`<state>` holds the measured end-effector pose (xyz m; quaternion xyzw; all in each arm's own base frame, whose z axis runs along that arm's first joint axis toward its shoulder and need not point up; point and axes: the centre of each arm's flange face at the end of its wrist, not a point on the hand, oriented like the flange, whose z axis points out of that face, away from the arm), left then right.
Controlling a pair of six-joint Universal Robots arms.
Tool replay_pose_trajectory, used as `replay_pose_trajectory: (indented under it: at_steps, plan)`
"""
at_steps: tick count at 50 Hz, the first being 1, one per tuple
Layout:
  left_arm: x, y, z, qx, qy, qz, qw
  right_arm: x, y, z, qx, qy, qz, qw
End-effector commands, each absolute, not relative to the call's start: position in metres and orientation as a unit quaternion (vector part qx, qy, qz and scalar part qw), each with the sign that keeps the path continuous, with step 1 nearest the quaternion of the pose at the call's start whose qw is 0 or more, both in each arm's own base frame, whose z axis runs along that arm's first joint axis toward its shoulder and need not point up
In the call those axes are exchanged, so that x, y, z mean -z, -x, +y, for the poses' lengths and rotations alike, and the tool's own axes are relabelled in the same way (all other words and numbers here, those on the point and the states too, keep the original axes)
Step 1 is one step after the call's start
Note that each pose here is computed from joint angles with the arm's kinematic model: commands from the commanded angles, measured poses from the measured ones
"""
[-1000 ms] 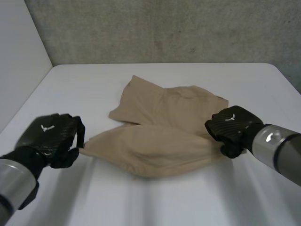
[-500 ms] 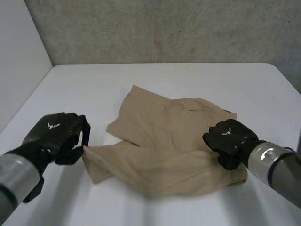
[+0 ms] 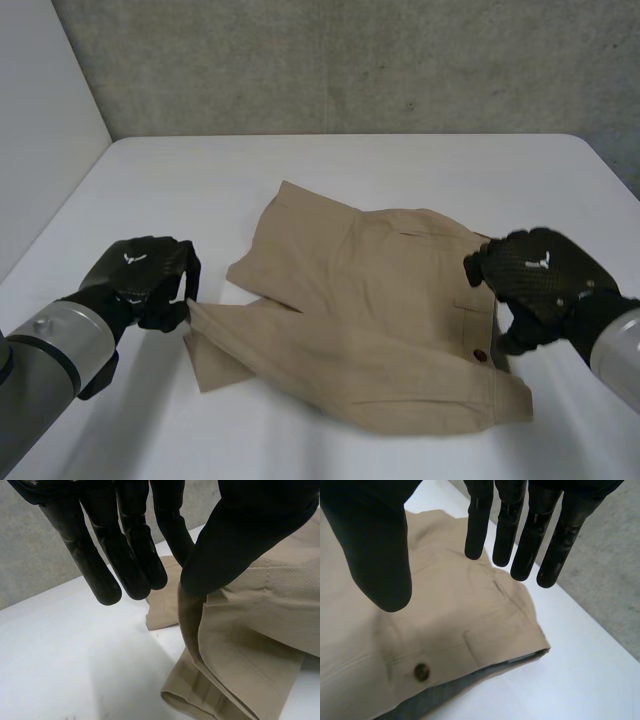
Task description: Fold the shorts.
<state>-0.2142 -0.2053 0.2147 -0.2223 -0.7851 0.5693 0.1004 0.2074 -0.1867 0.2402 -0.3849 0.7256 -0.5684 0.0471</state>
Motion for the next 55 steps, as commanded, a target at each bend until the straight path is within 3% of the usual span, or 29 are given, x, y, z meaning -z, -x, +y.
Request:
replay_pose_trajectory:
  at_steps: [1,14,36,47,55]
  plan:
    - [-0.209,0.217,-0.215,-0.570,0.223,-0.785,0.099,-0.222,-0.199,-0.166,0.528,0.409,0.744,0.044]
    - [-0.189,0.226,-0.244,-0.548,0.224,-0.800,0.096,-0.199,-0.196,-0.149,0.505,0.411,0.757,0.052]
    - [-0.184,0.225,-0.249,-0.543,0.214,-0.808,0.084,-0.159,-0.197,-0.173,0.527,0.398,0.751,0.029]
    - [-0.196,0.223,-0.241,-0.551,0.214,-0.802,0.084,-0.187,-0.199,-0.187,0.569,0.382,0.729,0.019]
    - [-0.235,0.205,-0.204,-0.561,0.209,-0.796,0.082,-0.228,-0.195,-0.162,0.550,0.394,0.736,0.032]
